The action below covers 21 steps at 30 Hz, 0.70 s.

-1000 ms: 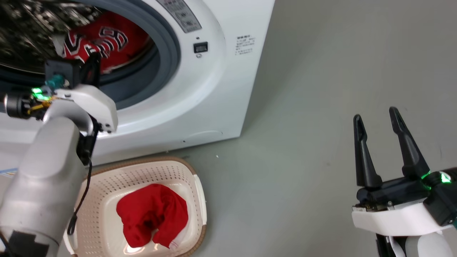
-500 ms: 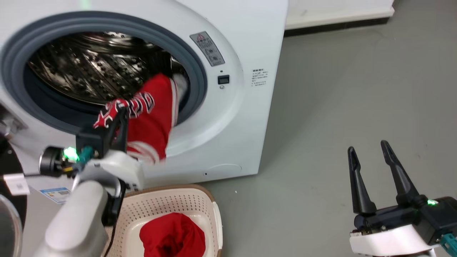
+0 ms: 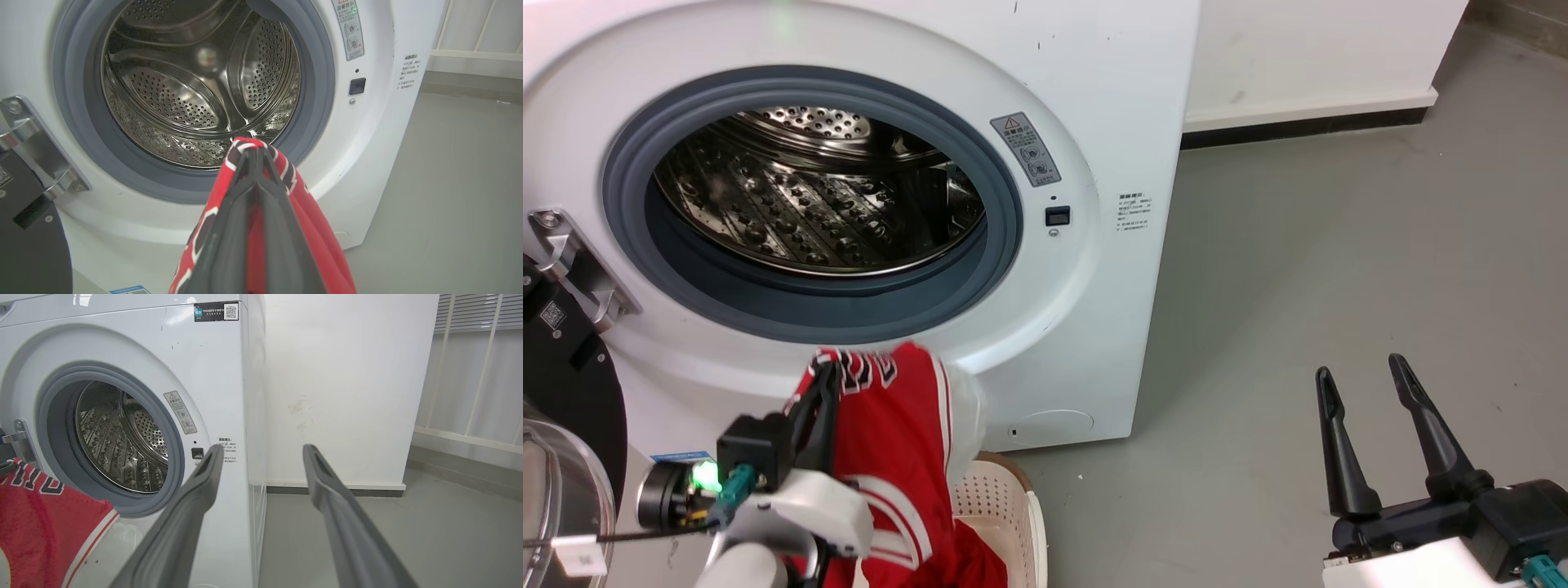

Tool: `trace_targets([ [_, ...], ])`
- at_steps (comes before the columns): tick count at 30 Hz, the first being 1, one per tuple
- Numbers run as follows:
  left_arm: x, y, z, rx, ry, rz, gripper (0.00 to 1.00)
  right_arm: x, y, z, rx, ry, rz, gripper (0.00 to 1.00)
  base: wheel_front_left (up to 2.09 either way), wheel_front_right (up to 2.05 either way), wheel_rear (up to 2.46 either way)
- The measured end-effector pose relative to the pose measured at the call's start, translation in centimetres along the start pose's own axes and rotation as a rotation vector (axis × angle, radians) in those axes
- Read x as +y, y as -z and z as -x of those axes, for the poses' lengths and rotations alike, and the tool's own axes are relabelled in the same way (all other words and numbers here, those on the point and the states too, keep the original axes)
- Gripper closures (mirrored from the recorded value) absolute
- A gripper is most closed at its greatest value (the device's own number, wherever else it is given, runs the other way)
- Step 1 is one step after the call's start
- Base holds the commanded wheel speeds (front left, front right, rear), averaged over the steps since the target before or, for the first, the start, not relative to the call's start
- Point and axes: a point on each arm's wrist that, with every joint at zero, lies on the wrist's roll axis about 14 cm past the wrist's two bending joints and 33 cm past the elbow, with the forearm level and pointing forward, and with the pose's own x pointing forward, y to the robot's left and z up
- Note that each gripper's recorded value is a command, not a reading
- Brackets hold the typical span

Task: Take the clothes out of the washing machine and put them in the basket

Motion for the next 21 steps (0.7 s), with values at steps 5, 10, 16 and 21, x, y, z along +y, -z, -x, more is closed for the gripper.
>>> trace_targets([
  [5, -0.1, 3.3, 1.1, 0.096, -0.007, 0.03, 1.0, 0.0, 0.6, -0.2, 0.017, 0.001, -0.001, 0.0, 0.0, 0.0, 0.0],
  [10, -0.3, 7.4, 1.4, 0.211, -0.008, 0.067, 1.0, -0.2, 1.3, -1.1, 0.033, 0.003, 0.005, 0.0, 0.0, 0.0, 0.0],
  [16, -0.4, 13.4, 1.8, 0.384, -0.021, 0.097, 1.0, -0.4, 2.3, -2.7, 0.05, 0.001, 0.014, 0.0, 0.0, 0.0, 0.0],
  [21, -0.9, 18.4, 2.0, 0.527, -0.014, 0.119, 1.0, -0.7, 3.6, -4.2, 0.069, 0.0, 0.021, 0.0, 0.0, 0.0, 0.0],
])
